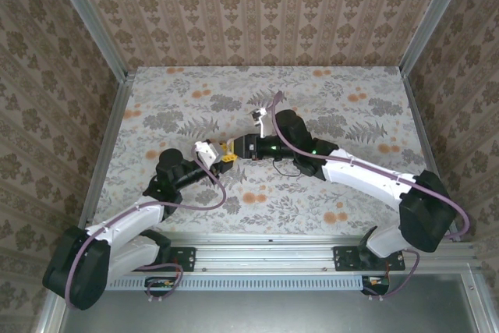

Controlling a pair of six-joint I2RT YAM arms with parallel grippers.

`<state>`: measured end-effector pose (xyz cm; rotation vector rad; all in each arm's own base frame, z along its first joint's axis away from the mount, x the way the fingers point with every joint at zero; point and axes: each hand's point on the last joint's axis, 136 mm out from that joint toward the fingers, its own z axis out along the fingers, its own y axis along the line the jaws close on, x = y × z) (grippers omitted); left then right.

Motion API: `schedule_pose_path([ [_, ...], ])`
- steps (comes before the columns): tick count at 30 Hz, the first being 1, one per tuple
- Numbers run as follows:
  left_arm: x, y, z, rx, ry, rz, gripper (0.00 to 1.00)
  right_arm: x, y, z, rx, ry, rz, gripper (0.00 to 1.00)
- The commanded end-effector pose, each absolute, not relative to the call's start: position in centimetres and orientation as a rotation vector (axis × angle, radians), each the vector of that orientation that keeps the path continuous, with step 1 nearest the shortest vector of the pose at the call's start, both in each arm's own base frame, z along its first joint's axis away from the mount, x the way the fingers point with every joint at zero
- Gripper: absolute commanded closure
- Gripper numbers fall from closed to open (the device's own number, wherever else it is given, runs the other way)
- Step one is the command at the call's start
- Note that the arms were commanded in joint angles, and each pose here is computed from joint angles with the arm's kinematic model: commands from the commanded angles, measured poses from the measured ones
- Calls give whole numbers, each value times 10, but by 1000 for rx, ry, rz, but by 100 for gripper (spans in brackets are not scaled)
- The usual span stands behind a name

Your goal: Insert wireless bluetooth earbuds into charging case

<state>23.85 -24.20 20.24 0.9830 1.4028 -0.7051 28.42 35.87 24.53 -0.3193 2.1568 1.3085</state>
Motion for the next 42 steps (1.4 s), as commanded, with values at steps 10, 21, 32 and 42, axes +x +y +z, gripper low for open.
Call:
schedule_pose_path([
  [10, 236, -246, 223, 988, 1338, -717, 92, 285, 322, 258, -293, 2160, 1219, 63],
  [21, 229, -251, 214, 989, 1346, -793, 92, 286, 258, 212, -227, 2460, 942, 63],
  [32, 214, -264, 213, 1016, 1327, -934, 92, 284, 166, 134, -35, 2878, 508, 62],
  [42, 211, -265, 216, 1030, 1321, -929, 92, 283, 83, 90, 122, 3105, 69, 60],
])
